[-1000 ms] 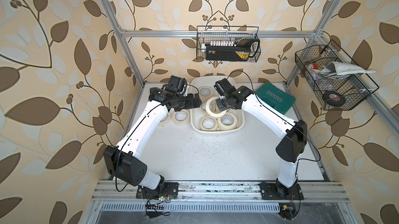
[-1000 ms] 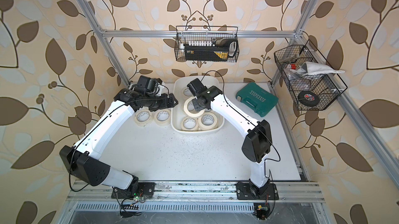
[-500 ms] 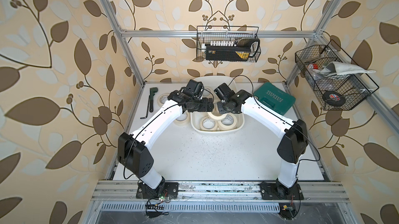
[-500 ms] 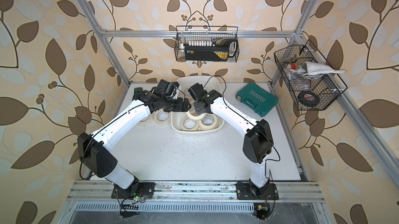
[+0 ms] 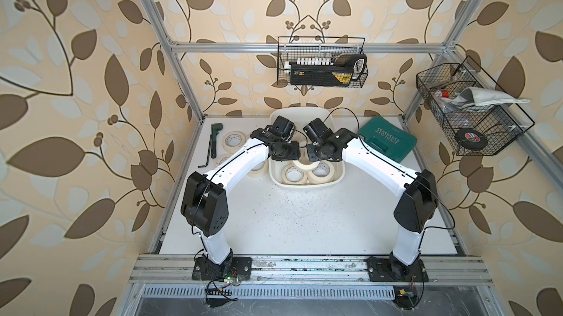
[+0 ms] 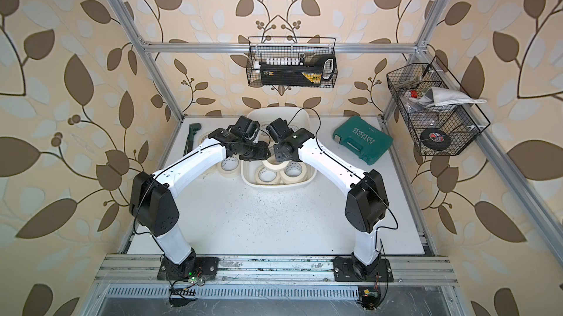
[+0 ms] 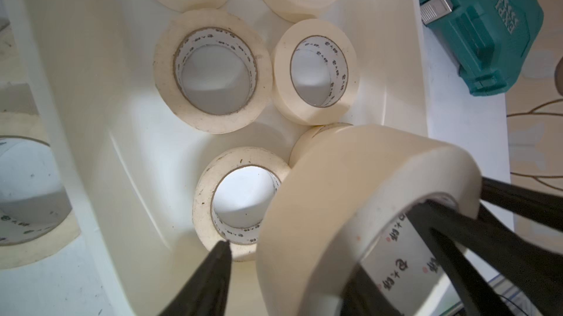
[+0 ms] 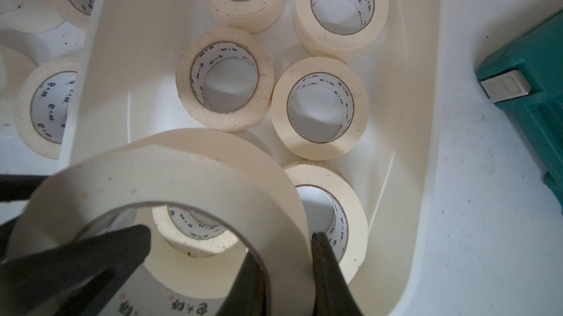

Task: Take out the art tape in the storage box
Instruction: Place the art tape at the center of the board.

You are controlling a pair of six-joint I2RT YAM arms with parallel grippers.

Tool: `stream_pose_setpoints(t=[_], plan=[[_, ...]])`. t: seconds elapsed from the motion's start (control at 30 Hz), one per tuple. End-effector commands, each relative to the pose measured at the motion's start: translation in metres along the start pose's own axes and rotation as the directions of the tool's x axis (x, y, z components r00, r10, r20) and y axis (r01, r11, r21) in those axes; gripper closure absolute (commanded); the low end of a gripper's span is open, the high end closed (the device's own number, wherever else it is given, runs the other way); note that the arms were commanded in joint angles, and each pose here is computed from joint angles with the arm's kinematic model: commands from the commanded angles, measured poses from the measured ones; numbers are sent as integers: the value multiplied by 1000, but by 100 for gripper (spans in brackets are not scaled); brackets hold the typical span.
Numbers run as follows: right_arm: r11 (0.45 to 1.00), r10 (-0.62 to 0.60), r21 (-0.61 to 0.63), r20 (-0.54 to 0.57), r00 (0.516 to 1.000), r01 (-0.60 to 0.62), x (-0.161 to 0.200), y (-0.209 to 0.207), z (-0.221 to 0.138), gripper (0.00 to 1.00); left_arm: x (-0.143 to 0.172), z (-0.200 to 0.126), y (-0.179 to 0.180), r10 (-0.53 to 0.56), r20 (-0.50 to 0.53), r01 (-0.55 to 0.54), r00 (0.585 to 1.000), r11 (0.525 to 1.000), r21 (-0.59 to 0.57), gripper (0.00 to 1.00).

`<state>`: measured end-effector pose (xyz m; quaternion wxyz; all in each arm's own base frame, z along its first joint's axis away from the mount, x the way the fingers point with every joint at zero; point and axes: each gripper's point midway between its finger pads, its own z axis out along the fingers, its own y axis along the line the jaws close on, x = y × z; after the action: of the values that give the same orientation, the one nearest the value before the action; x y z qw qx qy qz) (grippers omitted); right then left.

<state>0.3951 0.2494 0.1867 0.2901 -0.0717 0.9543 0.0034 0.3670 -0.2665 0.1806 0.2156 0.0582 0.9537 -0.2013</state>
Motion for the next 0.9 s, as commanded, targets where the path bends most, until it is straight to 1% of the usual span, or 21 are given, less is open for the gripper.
stream_pose_setpoints(t=[0.0,0.07,0.2,0.3,0.37,0.6,0.73,0.87], plan=[[999,30,-33,52,998,-29,-11,0,-19,100,-12,-3,0,-14,41,15,999,1000,-5,57],[999,28,-39,53,998,-26,-11,0,-20,94,-12,-2,-1,-16,38,17,999,1000,-2,61],[998,35,-62,66,997,-31,-13,1,-28,74,-9,1,-1,-20,20,20,1000,1000,-2,72],[997,41,-75,86,995,-34,-16,0,-37,65,-8,1,-2,-24,14,24,1000,1000,5,77],[996,43,-84,100,994,-34,-18,-1,-43,61,-8,0,-3,-22,11,22,1000,1000,8,80],[986,51,-163,166,985,-23,-28,1,-75,52,-1,-7,0,-20,-30,20,999,1000,-12,81],[982,54,-189,199,979,-16,-31,-1,-89,49,8,-27,5,-35,-76,31,996,998,-55,81],[980,58,-196,219,974,-14,-33,-4,-97,48,18,-53,15,-47,-79,39,996,994,-102,83]])
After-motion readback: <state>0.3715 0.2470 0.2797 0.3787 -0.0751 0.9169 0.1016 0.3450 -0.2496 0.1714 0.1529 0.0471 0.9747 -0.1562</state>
